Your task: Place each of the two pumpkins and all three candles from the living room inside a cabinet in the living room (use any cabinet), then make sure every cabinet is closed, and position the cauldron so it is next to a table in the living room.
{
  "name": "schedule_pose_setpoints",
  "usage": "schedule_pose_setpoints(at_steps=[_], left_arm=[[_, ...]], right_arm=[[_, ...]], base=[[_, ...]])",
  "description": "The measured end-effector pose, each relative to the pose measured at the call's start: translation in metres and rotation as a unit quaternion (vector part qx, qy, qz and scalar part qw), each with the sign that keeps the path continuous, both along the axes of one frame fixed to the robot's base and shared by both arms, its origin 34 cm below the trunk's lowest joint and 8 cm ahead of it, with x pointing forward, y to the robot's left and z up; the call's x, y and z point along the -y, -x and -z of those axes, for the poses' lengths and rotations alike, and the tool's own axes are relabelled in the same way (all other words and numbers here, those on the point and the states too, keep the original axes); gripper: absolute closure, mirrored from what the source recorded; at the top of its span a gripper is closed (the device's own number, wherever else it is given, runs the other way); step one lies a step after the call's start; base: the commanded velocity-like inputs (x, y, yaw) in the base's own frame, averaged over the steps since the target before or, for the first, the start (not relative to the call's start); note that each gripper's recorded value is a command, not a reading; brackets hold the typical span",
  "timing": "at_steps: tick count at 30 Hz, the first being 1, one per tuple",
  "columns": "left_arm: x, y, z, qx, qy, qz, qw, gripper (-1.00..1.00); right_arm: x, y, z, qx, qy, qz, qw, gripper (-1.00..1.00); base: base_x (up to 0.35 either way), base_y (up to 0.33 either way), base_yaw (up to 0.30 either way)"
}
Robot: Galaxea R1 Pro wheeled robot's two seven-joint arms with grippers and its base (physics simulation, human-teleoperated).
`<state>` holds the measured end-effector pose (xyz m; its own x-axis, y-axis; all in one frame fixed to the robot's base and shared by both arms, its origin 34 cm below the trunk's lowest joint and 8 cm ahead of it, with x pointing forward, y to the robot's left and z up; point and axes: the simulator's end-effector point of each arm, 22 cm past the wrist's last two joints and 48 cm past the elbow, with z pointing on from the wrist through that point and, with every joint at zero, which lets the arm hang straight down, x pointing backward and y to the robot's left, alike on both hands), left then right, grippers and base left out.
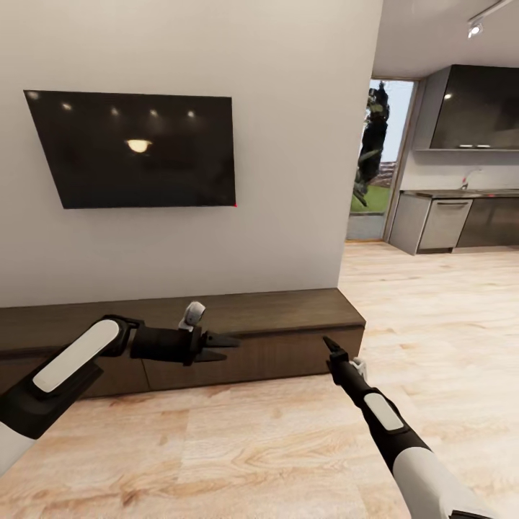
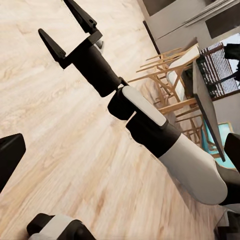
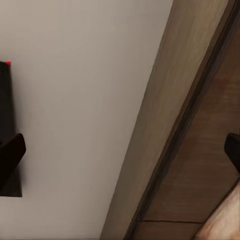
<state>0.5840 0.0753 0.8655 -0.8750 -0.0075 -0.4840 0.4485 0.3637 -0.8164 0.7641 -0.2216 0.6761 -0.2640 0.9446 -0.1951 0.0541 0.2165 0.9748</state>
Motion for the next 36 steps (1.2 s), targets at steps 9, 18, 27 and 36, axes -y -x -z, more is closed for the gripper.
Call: schedule_pose_setpoints(at_steps=[9, 18, 27, 36], left_arm=[[-0.003, -0.001, 0.022, -0.007, -0.001, -0.007, 1.0, -1.0], [-0.011, -0.006, 0.052, -0.02, -0.007, -0.021, 0.9995, -1.0], [-0.006, -0.015, 0.094, -0.016, -0.039, -0.035, 0.9985, -1.0], [0.012, -0.005, 0.092, -0.004, -0.011, -0.008, 0.9999, -1.0]], right_arm=[[-0.004, 0.004, 0.012, 0.008, -0.001, -0.014, 0.9999, -1.0], [-0.012, 0.009, 0.027, 0.017, -0.002, -0.03, 0.9994, -1.0], [-0.014, 0.014, 0.043, 0.019, -0.004, -0.034, 0.9992, -1.0], [-0.014, 0.016, 0.052, 0.019, -0.004, -0.034, 0.9992, -1.0]], base=[[-0.001, 0.0, 0.0], [0.0, 0.0, 0.0], [0.0, 0.0, 0.0], [0.0, 0.0, 0.0]])
